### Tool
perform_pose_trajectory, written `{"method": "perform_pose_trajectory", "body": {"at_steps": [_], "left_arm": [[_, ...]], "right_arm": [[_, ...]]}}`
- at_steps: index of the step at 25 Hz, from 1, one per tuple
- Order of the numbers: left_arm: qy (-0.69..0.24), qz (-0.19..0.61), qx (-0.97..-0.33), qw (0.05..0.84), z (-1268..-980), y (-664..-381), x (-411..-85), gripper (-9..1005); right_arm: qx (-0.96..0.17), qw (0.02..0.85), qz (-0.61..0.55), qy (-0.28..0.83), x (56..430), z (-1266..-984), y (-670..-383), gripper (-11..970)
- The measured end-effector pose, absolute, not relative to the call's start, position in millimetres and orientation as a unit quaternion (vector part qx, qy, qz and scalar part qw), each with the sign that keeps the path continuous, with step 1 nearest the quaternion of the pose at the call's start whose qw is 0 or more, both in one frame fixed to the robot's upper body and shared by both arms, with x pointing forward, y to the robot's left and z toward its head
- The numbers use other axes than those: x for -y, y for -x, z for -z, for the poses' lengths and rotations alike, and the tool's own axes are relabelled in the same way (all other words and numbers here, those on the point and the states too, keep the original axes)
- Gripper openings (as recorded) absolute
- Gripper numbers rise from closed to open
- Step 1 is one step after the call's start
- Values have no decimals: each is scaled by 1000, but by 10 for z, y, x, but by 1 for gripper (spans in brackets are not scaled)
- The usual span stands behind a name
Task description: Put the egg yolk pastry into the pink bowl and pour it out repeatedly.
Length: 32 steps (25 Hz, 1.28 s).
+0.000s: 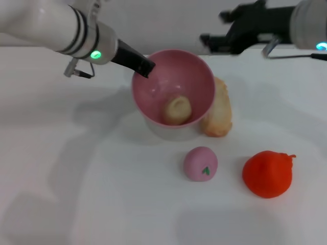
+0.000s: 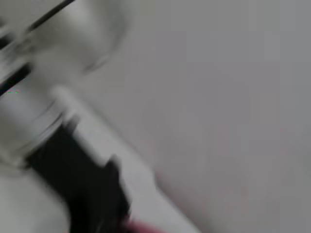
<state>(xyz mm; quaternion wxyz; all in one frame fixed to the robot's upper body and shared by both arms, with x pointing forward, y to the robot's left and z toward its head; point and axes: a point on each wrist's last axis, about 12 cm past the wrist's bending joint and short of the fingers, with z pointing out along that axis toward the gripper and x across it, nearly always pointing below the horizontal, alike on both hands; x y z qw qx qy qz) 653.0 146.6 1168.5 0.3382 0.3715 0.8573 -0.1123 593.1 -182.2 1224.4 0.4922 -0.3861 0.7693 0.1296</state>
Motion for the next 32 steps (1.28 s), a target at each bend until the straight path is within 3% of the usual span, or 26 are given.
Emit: {"method": "perform_pose_trajectory", "body": {"at_steps": [4,9,17,24,32], "left_arm": [[-401,80,-831,378,-11576,-6485,-1342,44],[-379,54,-797,466,-11493,-6460,-1360,44],[-359,36,-748,557,-11416,-6336,-1348,44],[-388,37,-662,640,-11232,-5944,-1073,43],[-397,31,-581,710,-11131,-5606,-973,43]], "right_arm": [[-763,541,-206,288,2191,-12153,-5933,650],[-661,643,-355,155,2768,-11803,-5774,679],[-490,805,-326,71,3270,-11340,-5238,673],[-496,822,-279,3,3535,-11122,-5064,674],[-472,830,-297,10,3506,-11202,-5089,672]]}}
